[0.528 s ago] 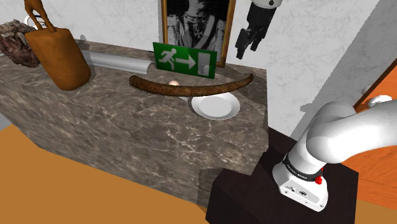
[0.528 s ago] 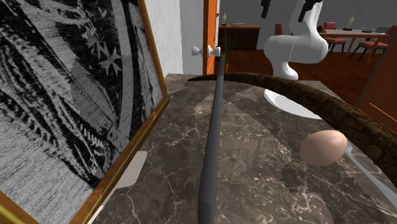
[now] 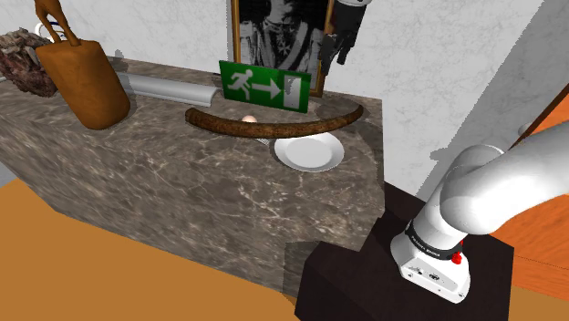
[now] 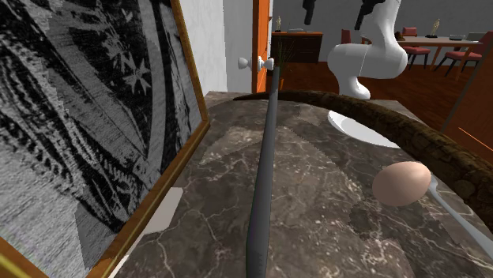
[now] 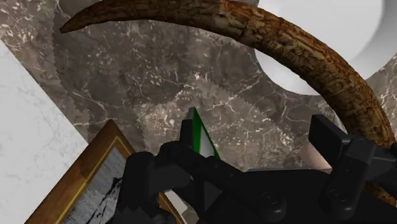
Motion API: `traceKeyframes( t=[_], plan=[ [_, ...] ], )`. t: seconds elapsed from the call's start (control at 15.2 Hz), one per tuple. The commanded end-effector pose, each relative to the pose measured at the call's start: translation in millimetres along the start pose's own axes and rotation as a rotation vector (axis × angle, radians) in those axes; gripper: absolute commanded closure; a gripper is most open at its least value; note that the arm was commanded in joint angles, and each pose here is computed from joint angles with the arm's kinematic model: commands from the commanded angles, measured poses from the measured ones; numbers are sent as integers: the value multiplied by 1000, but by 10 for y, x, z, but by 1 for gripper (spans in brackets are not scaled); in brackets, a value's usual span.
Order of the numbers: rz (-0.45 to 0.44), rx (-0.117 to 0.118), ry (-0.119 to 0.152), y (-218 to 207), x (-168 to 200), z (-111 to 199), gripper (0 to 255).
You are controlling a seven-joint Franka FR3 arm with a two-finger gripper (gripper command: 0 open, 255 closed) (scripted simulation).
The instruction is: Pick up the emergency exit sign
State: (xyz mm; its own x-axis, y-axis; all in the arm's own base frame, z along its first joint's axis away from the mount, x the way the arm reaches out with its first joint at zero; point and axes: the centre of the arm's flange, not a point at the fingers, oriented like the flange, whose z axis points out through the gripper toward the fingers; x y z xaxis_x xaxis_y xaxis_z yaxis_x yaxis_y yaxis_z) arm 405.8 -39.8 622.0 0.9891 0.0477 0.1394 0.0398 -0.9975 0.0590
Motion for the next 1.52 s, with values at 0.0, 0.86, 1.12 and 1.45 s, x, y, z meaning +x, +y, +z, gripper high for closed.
traceKeyframes(
  t=[0.0,0.86,1.12,1.45],
  plan=[
    [-42,8,-4,76,271,74,0],
    [-304,61,-35,261,1993,469,0],
    [-359,73,-41,236,2348,611,0],
    [-359,73,-41,221,2311,872,0]
  ],
)
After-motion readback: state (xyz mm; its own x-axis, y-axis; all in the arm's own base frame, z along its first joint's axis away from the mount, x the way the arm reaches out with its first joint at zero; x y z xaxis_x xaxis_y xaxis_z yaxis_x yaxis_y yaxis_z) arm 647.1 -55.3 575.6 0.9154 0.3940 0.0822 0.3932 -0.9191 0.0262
